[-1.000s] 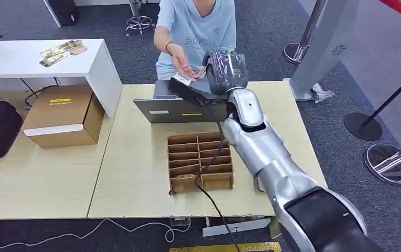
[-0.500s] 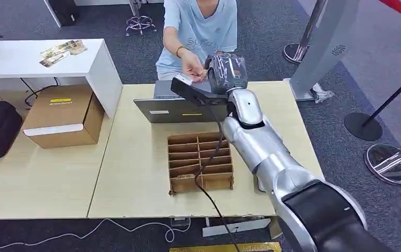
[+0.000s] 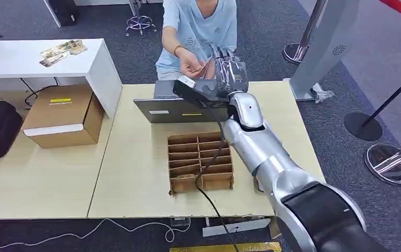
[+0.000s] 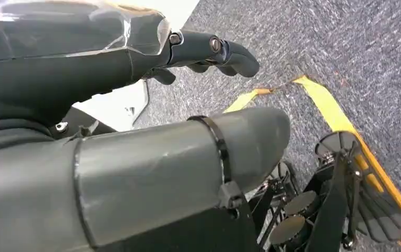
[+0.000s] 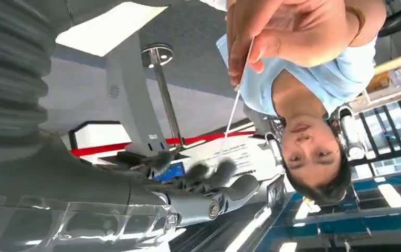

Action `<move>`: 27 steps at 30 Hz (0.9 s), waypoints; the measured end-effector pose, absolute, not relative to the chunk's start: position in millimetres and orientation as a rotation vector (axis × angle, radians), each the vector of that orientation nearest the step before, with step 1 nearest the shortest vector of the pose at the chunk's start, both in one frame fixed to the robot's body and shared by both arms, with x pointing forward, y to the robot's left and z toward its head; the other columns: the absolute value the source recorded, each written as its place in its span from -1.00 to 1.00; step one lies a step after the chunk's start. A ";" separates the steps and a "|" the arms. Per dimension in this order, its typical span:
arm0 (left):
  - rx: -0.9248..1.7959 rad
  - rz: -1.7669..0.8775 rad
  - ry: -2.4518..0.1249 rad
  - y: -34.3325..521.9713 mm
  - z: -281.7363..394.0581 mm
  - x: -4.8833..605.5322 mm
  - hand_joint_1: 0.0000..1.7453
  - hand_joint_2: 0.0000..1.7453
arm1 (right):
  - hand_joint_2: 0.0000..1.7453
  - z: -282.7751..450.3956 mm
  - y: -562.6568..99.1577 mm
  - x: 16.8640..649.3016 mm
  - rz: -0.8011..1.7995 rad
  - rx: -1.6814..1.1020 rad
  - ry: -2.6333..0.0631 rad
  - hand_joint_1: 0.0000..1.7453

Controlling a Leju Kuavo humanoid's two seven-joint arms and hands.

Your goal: Pass the card to the sensor for recognition and then transmit it.

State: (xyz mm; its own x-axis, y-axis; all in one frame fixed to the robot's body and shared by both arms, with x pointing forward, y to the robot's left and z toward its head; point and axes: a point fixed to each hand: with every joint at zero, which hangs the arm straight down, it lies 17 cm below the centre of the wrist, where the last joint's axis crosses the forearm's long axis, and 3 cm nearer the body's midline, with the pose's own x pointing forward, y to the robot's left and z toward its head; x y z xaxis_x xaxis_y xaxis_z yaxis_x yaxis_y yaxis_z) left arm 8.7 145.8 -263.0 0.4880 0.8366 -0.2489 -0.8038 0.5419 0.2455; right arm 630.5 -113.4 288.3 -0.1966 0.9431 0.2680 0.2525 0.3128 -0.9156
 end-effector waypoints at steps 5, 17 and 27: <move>0.091 1.009 0.357 144.6 -263.2 9.7 -1.00 -1.00 | 1.00 296.8 -127.2 629.1 0.847 -1.111 -1.696 -1.00; 0.087 1.029 0.351 144.5 -263.6 11.1 -1.00 -1.00 | 1.00 323.3 -196.3 618.6 0.496 -1.066 -1.816 -1.00; 0.084 1.033 0.347 143.5 -263.6 11.6 -1.00 -1.00 | 1.00 319.7 -229.1 605.8 0.367 -1.026 -1.831 -1.00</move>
